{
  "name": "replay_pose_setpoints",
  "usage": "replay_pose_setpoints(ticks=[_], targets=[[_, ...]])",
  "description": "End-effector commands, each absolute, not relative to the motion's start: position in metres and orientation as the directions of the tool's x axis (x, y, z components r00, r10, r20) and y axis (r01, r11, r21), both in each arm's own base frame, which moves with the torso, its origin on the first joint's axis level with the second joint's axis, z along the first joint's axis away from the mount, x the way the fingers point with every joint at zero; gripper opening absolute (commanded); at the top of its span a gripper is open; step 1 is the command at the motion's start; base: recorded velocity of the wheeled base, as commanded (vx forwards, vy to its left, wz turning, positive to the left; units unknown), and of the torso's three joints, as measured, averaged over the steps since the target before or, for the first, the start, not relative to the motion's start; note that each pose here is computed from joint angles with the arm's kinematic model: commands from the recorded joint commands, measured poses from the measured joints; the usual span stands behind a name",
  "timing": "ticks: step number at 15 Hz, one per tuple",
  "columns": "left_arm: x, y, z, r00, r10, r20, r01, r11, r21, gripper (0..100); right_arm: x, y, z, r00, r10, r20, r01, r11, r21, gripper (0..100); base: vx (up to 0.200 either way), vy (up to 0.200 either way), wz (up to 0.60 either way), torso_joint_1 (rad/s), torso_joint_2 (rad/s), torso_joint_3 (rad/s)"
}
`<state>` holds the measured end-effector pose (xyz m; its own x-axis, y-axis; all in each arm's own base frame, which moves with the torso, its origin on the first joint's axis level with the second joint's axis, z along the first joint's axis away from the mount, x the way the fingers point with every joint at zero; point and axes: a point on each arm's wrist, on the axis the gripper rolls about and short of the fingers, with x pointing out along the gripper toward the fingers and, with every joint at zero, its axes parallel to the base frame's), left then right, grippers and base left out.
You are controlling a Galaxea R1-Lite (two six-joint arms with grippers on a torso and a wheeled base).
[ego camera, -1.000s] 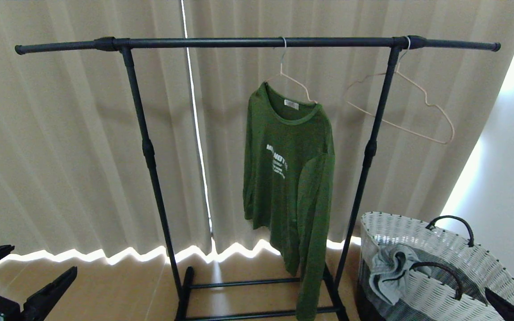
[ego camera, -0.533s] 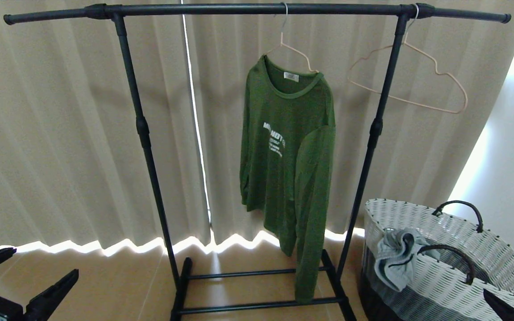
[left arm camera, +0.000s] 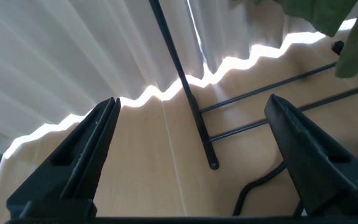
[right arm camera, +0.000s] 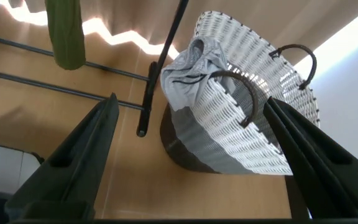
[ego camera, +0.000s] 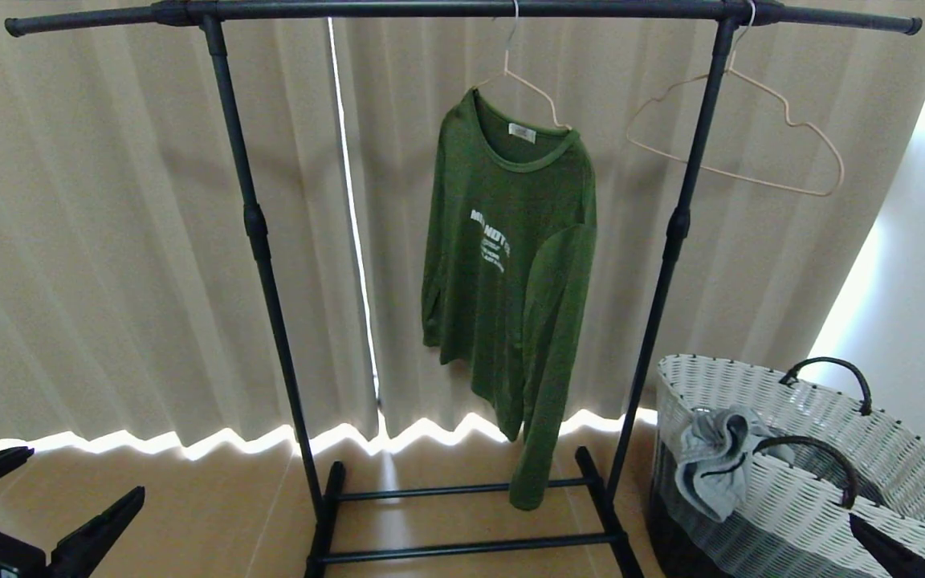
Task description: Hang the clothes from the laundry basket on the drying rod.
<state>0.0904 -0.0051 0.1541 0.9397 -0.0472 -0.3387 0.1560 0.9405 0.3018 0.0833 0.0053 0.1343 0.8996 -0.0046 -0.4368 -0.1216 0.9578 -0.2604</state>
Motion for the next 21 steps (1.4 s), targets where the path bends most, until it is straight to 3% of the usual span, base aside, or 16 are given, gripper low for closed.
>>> replay_pose_setpoints(ticks=[1, 9, 15, 21], targets=[[0.0897, -0.0051, 0.1533, 0.939, -0.047, -0.34, 0.157, 0.94, 0.303, 100, 0.0836, 0.0052, 0.1335, 0.897, -0.006, -0.441, -0.122, 0.958, -0.261, 100, 0.0, -0.2, 0.0, 0.002, 0.0, 0.002], [0.0895, -0.005, 0.1514, 0.937, -0.047, -0.347, 0.16, 0.939, 0.304, 100, 0.0833, 0.0052, 0.1333, 0.897, -0.006, -0.443, -0.123, 0.958, -0.261, 100, 0.0, -0.2, 0.0, -0.001, 0.0, 0.002], [0.09, -0.0052, 0.1516, 0.936, -0.048, -0.348, 0.161, 0.939, 0.303, 100, 0.0821, 0.0051, 0.129, 0.888, -0.006, -0.46, -0.128, 0.957, -0.26, 100, 0.0, 0.0, 0.0, 0.0, 0.0, 0.0], [0.0897, -0.0057, 0.1513, 0.936, -0.054, -0.348, 0.167, 0.938, 0.303, 100, 0.0825, 0.0052, 0.1288, 0.886, -0.005, -0.463, -0.13, 0.957, -0.259, 100, 0.2, 0.0, 0.0, 0.001, 0.0, 0.001]])
